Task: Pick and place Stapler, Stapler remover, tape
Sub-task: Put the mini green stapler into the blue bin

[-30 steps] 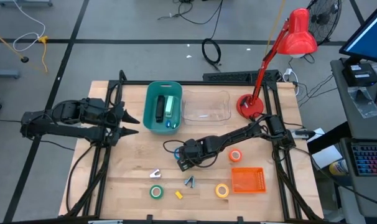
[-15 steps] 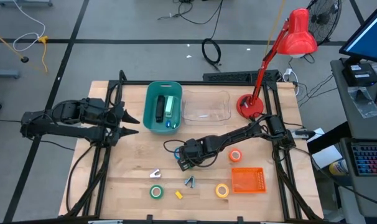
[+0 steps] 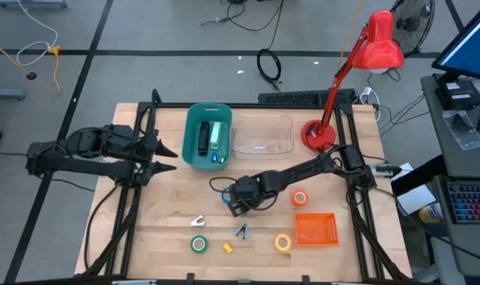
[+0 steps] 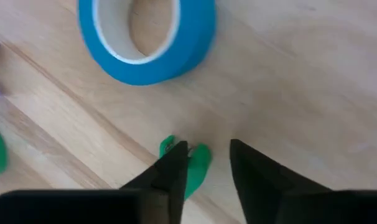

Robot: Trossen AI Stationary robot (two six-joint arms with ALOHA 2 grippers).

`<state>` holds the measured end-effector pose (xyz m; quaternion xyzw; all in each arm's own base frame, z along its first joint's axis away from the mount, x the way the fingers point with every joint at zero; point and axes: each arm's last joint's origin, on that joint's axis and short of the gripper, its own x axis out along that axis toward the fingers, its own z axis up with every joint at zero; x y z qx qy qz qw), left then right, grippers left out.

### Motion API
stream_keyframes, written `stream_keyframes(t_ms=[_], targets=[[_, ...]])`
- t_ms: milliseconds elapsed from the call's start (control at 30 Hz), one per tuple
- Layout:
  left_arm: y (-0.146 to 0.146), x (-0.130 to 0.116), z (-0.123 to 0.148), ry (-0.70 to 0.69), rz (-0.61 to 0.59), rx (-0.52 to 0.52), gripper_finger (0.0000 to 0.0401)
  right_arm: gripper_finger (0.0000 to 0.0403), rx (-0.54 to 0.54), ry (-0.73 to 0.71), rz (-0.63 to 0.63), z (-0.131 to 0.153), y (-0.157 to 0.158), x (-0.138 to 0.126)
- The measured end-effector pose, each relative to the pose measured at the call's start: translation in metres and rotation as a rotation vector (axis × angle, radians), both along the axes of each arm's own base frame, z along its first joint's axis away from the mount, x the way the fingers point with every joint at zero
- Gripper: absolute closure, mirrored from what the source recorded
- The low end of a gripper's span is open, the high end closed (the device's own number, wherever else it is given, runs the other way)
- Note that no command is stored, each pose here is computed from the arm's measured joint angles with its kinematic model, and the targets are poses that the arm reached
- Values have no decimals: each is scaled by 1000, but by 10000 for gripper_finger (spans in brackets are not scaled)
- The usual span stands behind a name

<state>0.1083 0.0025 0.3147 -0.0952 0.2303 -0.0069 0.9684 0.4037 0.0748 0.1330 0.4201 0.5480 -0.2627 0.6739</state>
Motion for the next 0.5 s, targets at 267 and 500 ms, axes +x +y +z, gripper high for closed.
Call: stream_keyframes(t_ms=[267,500], targets=[[0,0,0,1,0,0,187,228,-12,-51,7,22,-13,-3],[0,0,0,4,-2,3,187,211,4,-58,5,28,-2,-5]])
